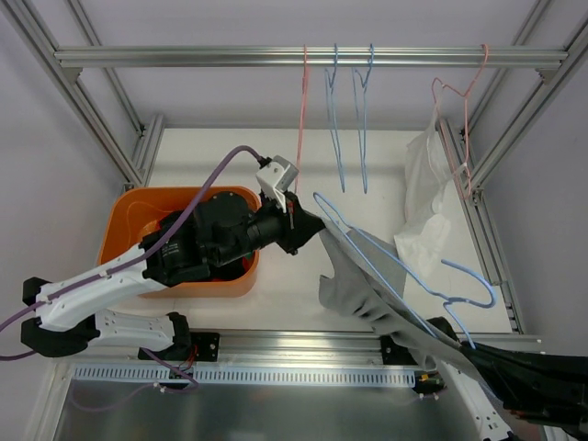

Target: Remove the tank top from the hanger

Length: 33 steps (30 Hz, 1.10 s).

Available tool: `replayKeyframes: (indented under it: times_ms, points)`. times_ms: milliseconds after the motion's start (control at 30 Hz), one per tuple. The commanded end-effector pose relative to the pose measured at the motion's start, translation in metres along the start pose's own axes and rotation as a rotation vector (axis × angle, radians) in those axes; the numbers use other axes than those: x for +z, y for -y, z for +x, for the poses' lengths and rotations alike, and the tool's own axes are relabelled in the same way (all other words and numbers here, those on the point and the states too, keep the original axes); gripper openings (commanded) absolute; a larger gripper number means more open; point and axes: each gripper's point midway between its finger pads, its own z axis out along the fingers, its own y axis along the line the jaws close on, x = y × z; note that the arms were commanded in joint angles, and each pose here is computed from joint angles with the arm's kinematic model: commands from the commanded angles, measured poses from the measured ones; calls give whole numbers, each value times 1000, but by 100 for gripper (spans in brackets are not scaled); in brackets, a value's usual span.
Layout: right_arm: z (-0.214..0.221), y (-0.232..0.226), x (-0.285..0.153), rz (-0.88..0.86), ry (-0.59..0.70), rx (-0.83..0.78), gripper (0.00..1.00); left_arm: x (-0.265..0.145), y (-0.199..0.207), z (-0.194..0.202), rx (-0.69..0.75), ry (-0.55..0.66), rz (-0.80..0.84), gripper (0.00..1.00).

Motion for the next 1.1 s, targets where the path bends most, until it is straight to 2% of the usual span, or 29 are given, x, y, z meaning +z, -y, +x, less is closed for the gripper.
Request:
replayKeyframes:
  times_ms: [0, 133, 200, 233, 267, 300, 333, 367, 400, 433, 467, 533, 567, 600, 633, 667, 733, 800, 833, 933, 1067]
  points:
    - [-36, -7, 19, -100, 127, -31, 0, -14, 42, 11, -51, -66, 244, 0]
    - [-42, 23, 42, -29, 163, 7, 0, -19, 57, 41, -80, -121, 304, 0]
    - [-60, 38, 47, 20, 295, -19, 0, -16, 55, 69, -78, -165, 297, 0]
    - [-44, 63, 62, 58, 293, 5, 0, -13, 49, 77, -82, -166, 259, 0]
    - [-45, 76, 67, 88, 335, -3, 0, -12, 45, 102, -72, -207, 241, 0]
    - [-61, 73, 67, 58, 437, -62, 0, -11, 44, 111, -71, -212, 240, 0]
    - [-45, 96, 81, 78, 433, -44, 0, -10, 48, 115, -83, -199, 264, 0]
    - [-46, 107, 85, 104, 478, -50, 0, -9, 46, 139, -71, -235, 274, 0]
    - [-61, 106, 83, 82, 573, -99, 0, -8, 47, 148, -67, -245, 284, 0]
    - [-61, 118, 88, 101, 610, -105, 0, -4, 48, 157, -65, -248, 284, 0]
    - [-52, 143, 93, 167, 635, -91, 0, -1, 39, 173, -55, -268, 240, 0]
    - [-55, 165, 96, 250, 671, -193, 0, 7, 19, 194, -79, -295, 128, 0]
    - [-58, 179, 93, 324, 693, -215, 0, 13, -8, 203, -93, -266, -4, 0]
    - [-52, 193, 94, 379, 684, -242, 0, 12, -23, 212, -105, -269, -79, 0]
    - [-48, 207, 93, 443, 666, -266, 0, 12, -35, 217, -176, -255, -152, 0]
    - [-44, 230, 88, 568, 634, -319, 0, 4, -57, 231, -183, -274, -254, 0]
    - [-18, 256, 88, 675, 503, -313, 0, -1, -84, 229, -236, -202, -394, 0]
    - [16, 268, 91, 704, 341, -276, 0, -6, -100, 231, -225, -187, -464, 0]
    - [28, 269, 93, 691, 309, -254, 0, -6, -106, 233, -227, -184, -486, 0]
    - [50, 262, 92, 652, 264, -182, 0, -5, -114, 235, -217, -192, -519, 0]
    - [52, 257, 84, 651, 286, -174, 0, -2, -113, 241, -184, -222, -520, 0]
